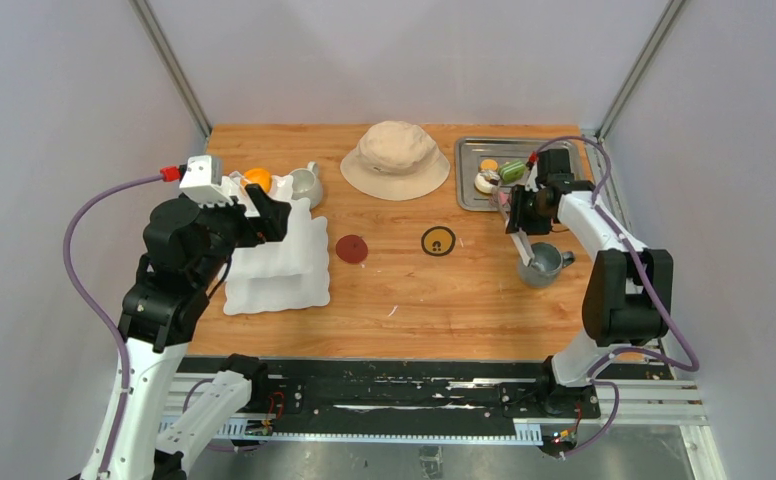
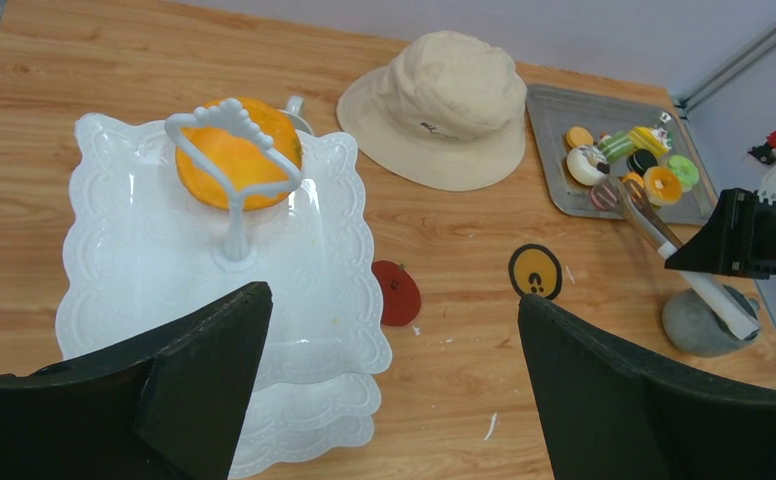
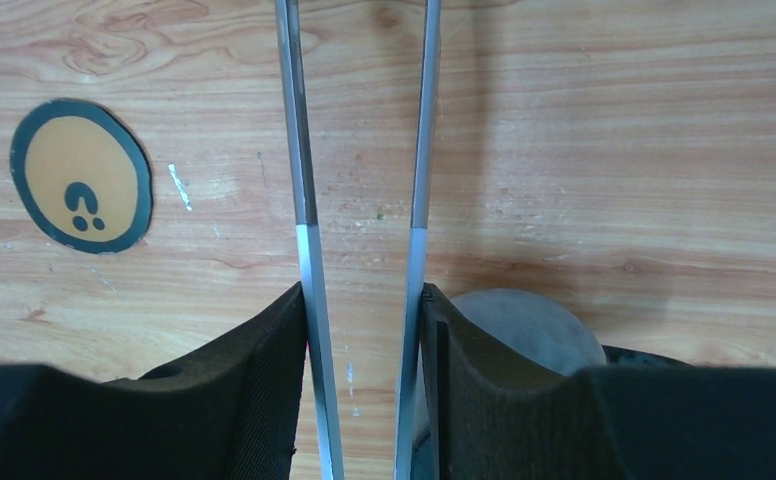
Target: Serve the afternoon tea
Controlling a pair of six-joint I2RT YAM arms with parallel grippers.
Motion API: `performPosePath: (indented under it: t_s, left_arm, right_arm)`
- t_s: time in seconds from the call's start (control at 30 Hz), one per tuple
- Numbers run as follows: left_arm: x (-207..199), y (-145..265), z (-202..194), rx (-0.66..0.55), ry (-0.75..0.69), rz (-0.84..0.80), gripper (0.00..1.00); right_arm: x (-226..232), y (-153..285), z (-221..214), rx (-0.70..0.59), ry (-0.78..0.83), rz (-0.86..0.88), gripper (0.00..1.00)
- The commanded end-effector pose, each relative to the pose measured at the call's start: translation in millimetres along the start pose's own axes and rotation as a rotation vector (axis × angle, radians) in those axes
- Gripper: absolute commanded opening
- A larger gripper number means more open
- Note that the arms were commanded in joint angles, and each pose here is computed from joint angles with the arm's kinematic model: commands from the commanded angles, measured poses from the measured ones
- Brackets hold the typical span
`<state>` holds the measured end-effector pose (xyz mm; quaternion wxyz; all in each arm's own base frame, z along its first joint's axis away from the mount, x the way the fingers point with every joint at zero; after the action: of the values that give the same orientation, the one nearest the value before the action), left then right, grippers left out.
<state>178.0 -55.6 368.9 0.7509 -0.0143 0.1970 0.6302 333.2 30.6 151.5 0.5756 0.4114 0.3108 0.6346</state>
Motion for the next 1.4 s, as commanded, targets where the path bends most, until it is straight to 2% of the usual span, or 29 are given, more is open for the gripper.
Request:
performPosePath:
  t_s: [0.0,0.4,0.6,0.8,1.03,1.37]
  left_arm:
    - [-3.7,1.0,2.8,-0.024,0.0,-0.029,0.98]
    - [-3.4,2.2,2.0,-0.026,0.003,-0.029,0.98]
    - [-3.8,4.2,4.3,-0.036,0.002,-0.03,0.98]
    - [-4.1,2.5,4.2,-0.031,0.002,-0.031,0.98]
    - [-4.5,2.3,5.4,-0.032,-0.001,-0.031,0.98]
    - [-5.1,1.4,6.5,-0.031,-0.003,-0.034,0.98]
  right_arm:
    - [1.5,8.6,6.5,0.0,0.063,-0.059,0.43]
    - [11.2,4.0,9.6,0.019,0.115,-0.064,0.45]
    - [10.4,3.7,10.1,0.03,0.129,-0.095,0.39]
    - [9.3,8.7,11.6,0.024,0.137,-0.129,0.37]
    - [12.9,9.7,11.0,0.045,0.196,-0.184,0.43]
    - [15.7,4.0,9.1,0.069,0.212,-0.182,0.42]
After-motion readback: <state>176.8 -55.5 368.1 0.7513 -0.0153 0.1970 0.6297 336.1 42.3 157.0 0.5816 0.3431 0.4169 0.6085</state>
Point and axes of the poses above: each gripper's point midway between its finger pads, its own y axis back along the fingers, its own x axis along the line the jaws close on, z = x × y, the point moved 7 cm from there along y, back along the fingers, and after that the axes turned 1 degree about y, right-handed, at the moved point
